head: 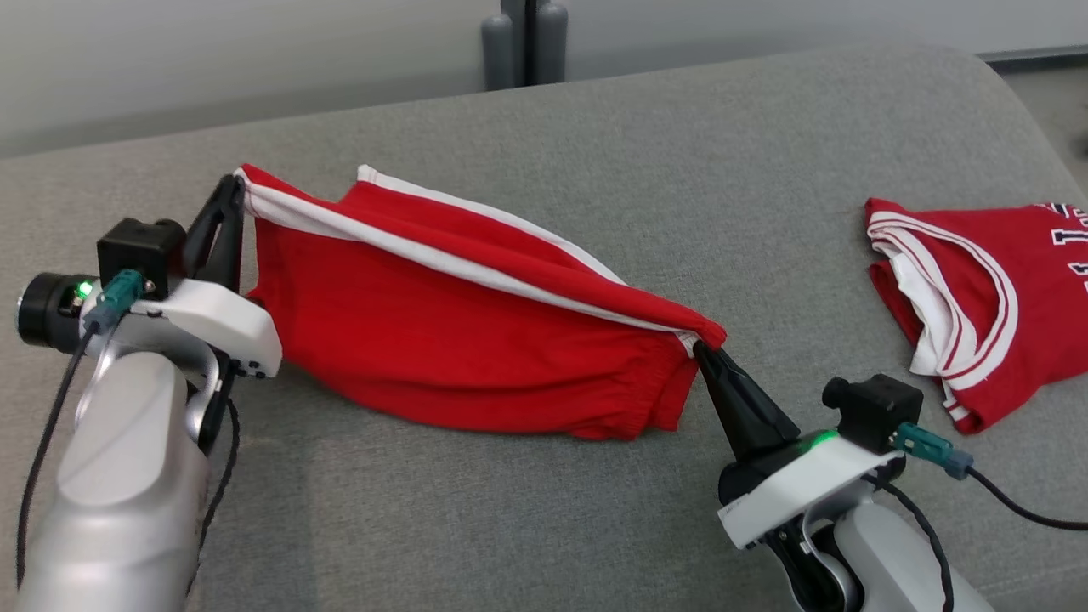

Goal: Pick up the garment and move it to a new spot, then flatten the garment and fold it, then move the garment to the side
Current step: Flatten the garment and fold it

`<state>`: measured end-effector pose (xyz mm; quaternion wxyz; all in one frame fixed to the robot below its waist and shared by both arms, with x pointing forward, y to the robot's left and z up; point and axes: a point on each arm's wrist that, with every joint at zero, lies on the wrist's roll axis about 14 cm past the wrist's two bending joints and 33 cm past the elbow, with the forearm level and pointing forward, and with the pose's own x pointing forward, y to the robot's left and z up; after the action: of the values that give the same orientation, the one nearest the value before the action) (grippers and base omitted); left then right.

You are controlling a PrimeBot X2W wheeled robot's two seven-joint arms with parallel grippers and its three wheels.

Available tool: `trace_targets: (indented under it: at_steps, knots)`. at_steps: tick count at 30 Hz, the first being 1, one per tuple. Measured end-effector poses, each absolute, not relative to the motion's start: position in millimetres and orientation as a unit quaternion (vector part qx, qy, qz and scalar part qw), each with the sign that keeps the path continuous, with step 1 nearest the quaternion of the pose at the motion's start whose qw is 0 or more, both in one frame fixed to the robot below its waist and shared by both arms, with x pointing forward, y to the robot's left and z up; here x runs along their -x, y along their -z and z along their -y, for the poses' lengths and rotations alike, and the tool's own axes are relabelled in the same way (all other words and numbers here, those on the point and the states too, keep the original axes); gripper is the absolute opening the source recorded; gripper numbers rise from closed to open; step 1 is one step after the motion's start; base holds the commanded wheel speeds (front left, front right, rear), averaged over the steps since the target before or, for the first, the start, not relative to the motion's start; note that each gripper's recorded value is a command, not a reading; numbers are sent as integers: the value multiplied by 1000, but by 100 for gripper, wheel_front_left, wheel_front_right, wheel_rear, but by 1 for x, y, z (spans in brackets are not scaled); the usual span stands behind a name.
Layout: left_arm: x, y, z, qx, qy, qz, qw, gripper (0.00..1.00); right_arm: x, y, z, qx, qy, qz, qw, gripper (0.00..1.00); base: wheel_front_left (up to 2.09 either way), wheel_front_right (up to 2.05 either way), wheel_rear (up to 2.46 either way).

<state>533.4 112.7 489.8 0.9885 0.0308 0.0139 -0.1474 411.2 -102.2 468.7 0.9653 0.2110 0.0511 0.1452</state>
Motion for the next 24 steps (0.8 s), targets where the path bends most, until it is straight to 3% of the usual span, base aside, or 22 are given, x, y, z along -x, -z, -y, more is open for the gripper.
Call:
trace_targets:
  at_steps: [11,24]
  knots:
    - [-576,-441,-74,-66,201,-69,975,0,-436,-437,122,-228,-91,-85,966,0,0,0,0]
    - [-597,-400,-65,-82,172,-106,976,0,-446,-410,111,-245,-96,-122,957,0,0,0,0]
